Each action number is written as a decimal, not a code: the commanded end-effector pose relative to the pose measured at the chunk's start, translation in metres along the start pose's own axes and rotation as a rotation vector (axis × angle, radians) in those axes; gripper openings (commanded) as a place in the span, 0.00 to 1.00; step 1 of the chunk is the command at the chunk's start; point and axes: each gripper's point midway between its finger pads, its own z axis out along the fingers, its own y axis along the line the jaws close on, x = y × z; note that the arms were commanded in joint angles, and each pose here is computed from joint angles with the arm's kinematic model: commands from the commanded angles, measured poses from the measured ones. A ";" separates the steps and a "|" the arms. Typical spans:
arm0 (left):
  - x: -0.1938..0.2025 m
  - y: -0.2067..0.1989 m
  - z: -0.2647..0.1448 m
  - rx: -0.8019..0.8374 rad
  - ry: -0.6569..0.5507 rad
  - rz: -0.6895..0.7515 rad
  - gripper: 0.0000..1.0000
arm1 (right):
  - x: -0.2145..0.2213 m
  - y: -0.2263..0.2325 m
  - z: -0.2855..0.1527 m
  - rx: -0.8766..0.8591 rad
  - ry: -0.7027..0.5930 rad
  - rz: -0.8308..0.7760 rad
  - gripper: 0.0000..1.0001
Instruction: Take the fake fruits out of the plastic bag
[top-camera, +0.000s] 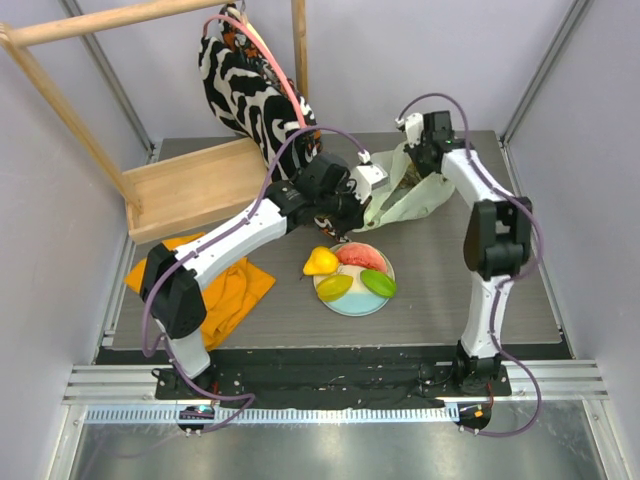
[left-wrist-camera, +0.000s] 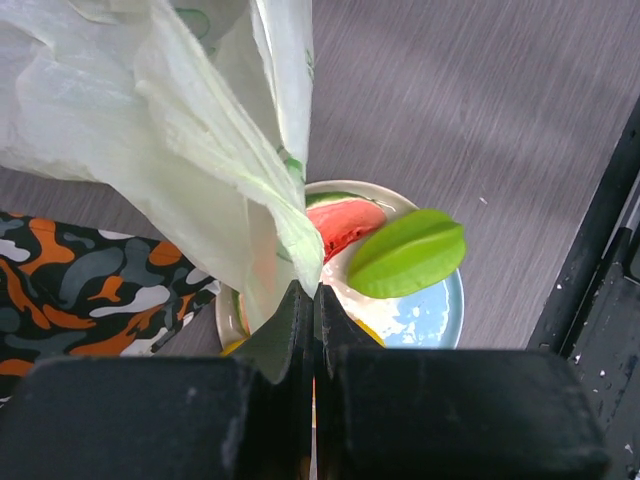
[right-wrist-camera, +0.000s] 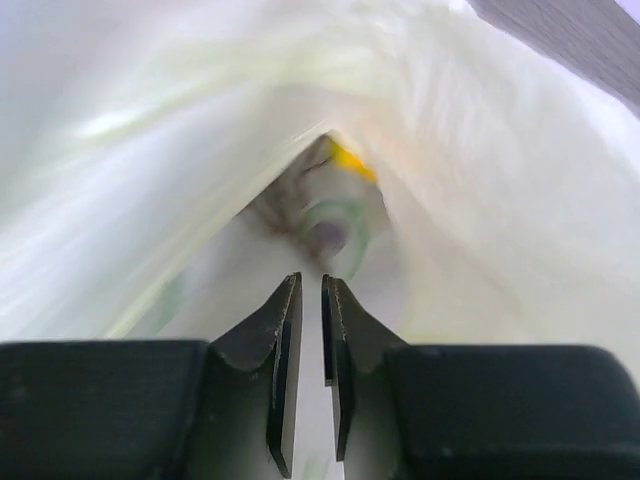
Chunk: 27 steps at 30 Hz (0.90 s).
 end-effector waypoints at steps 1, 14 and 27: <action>-0.026 0.005 -0.003 -0.045 -0.067 0.008 0.00 | -0.029 0.045 -0.124 -0.296 -0.193 0.146 0.20; -0.007 0.006 -0.007 -0.086 -0.040 -0.014 0.00 | 0.112 0.121 -0.196 -0.380 -0.019 0.328 0.27; -0.024 0.028 -0.027 -0.243 -0.083 -0.082 0.00 | 0.003 0.081 -0.183 -0.384 -0.219 0.278 0.32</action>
